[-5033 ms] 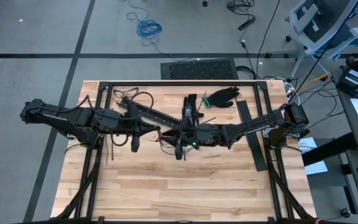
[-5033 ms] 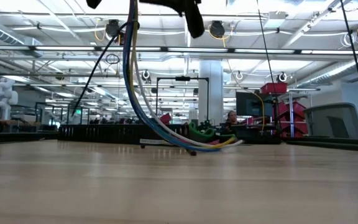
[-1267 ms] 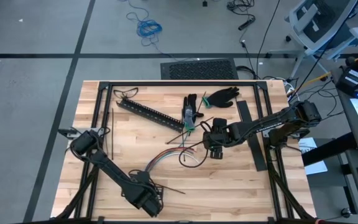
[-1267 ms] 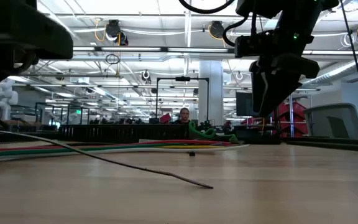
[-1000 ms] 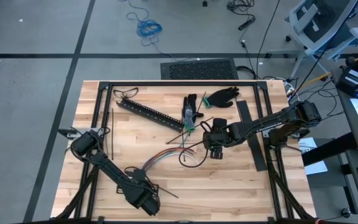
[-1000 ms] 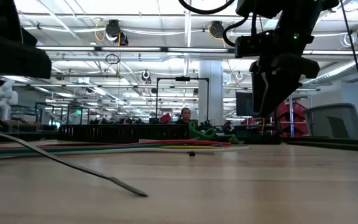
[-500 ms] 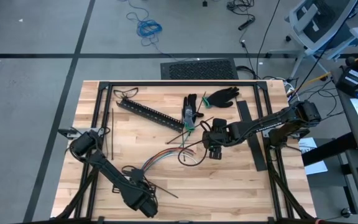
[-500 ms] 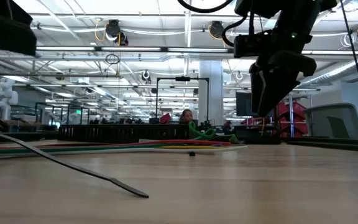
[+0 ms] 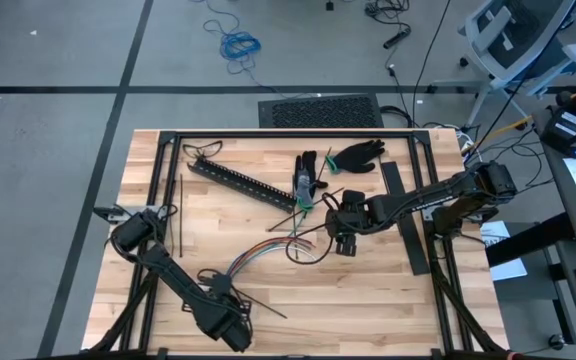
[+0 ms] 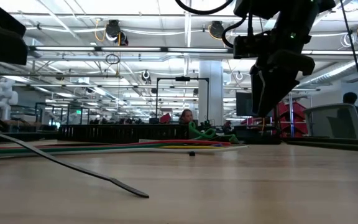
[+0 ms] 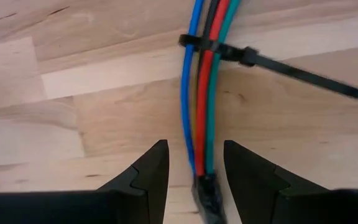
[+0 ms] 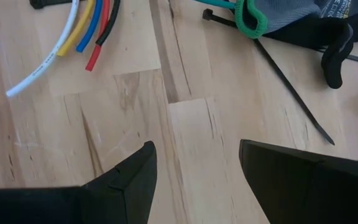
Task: Ziptie cables
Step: Wrap the cable wires with the black zip tie
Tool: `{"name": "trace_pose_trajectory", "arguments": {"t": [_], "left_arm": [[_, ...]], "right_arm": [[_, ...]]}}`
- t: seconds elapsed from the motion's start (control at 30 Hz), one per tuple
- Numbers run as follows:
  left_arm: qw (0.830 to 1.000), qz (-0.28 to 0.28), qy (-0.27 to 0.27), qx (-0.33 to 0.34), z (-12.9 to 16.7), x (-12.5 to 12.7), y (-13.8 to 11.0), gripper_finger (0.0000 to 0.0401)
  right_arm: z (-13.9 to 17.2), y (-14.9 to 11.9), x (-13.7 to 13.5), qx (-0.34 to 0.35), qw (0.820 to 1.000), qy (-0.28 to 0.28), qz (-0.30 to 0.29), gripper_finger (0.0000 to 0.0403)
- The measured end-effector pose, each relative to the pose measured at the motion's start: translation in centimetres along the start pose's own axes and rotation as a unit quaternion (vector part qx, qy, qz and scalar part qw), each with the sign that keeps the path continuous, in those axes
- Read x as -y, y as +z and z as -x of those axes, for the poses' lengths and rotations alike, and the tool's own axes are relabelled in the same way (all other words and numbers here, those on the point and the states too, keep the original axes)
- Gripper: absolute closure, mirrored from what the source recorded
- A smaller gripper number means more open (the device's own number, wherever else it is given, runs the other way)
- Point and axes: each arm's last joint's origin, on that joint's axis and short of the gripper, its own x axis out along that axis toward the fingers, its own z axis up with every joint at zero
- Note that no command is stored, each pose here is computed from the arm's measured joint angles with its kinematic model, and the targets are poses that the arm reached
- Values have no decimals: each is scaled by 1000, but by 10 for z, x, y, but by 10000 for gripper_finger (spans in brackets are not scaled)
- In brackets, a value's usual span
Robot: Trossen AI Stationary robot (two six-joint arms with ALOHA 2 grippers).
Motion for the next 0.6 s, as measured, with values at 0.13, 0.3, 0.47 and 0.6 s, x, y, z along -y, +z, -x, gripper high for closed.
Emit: {"name": "trace_pose_trajectory", "arguments": {"t": [0.13, 0.3, 0.47, 0.6], "left_arm": [[1000, -3, -14, -2, -13, 1, -1, 251], [1000, -4, -24, -9, -24, -1, -2, 251], [999, -46, -26, 4, -29, -5, -4, 291], [998, -55, -37, 20, -32, -9, -8, 379]], "right_arm": [[0, 0, 0, 0, 1000, 0, 0, 183], [0, 0, 0, -3, 1000, 2, -7, 183], [0, 0, -1, -6, 1000, 15, -18, 183], [0, 0, -1, -8, 1000, 22, -18, 183]]}}
